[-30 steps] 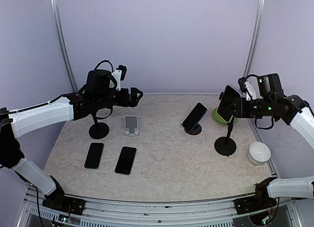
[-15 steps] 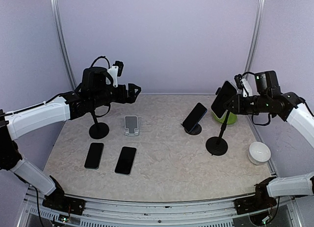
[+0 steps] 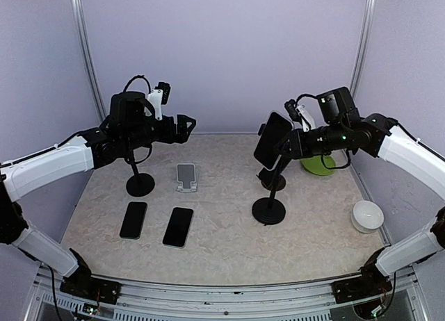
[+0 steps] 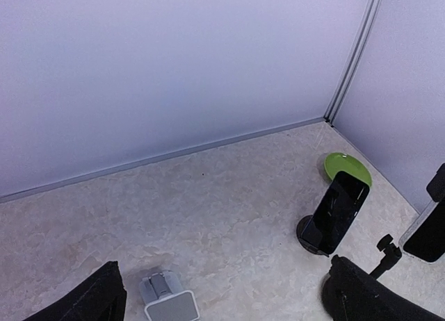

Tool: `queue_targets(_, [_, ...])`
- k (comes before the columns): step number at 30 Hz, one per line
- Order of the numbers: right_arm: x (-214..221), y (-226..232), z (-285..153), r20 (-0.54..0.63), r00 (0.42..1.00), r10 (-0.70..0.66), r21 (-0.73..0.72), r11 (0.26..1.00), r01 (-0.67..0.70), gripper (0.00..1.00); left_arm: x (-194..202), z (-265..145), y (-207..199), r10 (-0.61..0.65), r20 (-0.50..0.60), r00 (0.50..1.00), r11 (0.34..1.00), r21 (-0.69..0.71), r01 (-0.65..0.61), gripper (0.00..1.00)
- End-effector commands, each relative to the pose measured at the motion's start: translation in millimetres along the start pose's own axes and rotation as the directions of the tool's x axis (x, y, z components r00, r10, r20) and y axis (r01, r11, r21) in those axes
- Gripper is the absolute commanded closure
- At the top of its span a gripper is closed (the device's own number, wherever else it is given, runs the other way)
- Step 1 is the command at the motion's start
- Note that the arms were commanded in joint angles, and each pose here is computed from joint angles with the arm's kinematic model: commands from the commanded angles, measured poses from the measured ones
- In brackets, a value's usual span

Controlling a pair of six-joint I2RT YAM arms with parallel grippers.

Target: Remove the phone from the phone stand

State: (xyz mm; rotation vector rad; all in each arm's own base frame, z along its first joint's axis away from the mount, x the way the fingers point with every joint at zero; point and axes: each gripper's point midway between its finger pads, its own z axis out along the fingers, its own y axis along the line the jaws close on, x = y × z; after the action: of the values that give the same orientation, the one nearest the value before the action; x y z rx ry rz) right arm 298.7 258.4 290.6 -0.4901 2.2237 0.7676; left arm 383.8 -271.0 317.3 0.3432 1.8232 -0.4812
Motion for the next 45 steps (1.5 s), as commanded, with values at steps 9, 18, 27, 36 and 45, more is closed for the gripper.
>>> queue_targets(9, [-54.8,73.3,20.8,0.171,0.982,-0.077,-0.174,0.979,0.107,1.00,-3.9,-28.6,-44.0,0.072,-0.010,0.997,0.968,0.242,-0.068,0.01])
queue_targets(18, [-14.4,70.9,28.1,-0.028,0.999,-0.031,-0.169,0.985,0.026,1.00,22.8,-36.1,-71.1,0.138,-0.065,0.988,0.944,0.310,-0.111,0.02])
queue_targets(27, [21.3,80.5,31.5,-0.234,0.969,0.075,-0.223,0.966,-0.129,1.00,50.8,-42.2,-115.9,0.212,-0.085,0.973,0.904,0.396,-0.162,0.01])
queue_targets(36, [20.3,84.1,29.4,-0.250,0.962,0.110,-0.225,0.960,-0.168,1.00,70.7,-35.9,-154.9,0.229,-0.096,0.969,0.857,0.492,-0.153,0.01])
queue_targets(45, [19.4,90.2,31.8,-0.233,0.968,0.094,-0.247,0.957,-0.152,1.00,70.3,-6.2,-176.4,0.252,-0.124,0.960,0.870,0.464,-0.169,0.01])
